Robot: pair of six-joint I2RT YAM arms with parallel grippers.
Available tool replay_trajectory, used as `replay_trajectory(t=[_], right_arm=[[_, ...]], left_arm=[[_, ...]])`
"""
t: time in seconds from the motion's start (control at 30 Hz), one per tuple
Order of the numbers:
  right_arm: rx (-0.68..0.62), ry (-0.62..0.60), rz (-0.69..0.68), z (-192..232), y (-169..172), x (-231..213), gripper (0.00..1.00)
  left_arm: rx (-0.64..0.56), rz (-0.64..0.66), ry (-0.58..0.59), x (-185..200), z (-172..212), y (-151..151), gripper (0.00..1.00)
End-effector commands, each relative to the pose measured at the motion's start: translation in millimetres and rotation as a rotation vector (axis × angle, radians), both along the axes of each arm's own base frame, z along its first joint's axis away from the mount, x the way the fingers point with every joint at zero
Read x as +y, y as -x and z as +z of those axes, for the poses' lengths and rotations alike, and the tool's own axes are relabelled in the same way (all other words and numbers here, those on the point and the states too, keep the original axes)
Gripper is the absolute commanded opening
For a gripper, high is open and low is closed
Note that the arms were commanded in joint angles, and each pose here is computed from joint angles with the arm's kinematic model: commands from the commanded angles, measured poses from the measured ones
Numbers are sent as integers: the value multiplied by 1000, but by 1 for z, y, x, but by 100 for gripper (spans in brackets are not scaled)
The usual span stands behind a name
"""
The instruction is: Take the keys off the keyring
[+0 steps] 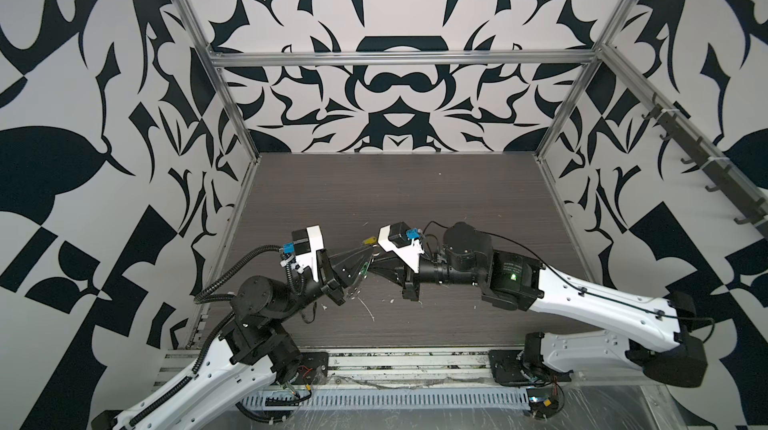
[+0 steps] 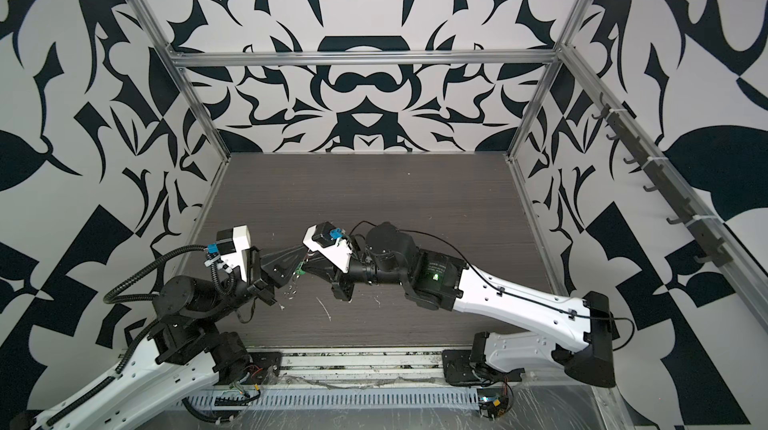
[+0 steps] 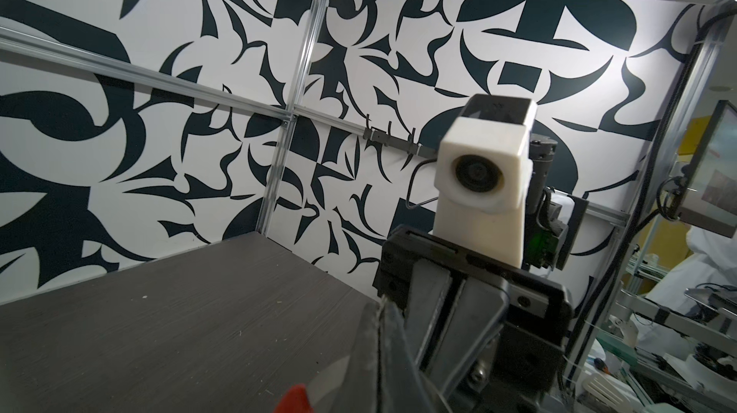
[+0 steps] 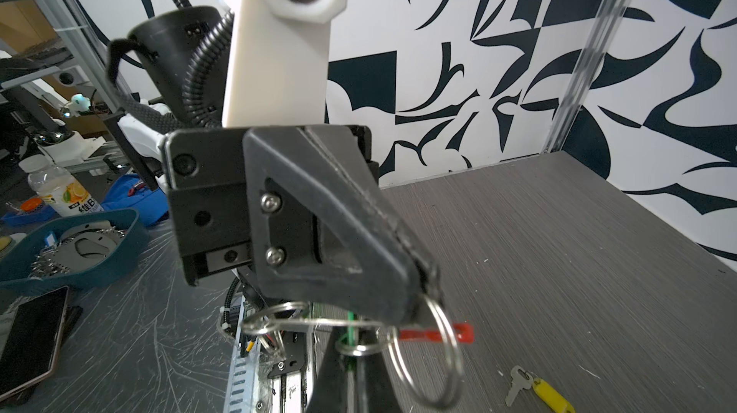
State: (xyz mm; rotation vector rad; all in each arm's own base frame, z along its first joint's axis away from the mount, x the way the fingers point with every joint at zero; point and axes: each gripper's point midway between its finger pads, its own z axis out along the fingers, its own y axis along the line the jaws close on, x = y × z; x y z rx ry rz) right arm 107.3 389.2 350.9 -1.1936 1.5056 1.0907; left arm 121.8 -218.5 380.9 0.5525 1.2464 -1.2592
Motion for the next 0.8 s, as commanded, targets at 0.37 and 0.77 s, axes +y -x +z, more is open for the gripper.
replay_trajectory(t=[0.37,0.77], right_arm=[[15,42,-68,-18,11,-37,0],[33,79,-93,-34,8,-43,1]], left_arm=[[3,16,-21,10,5,5,0],[-18,-25,-43,8,13,14,0]])
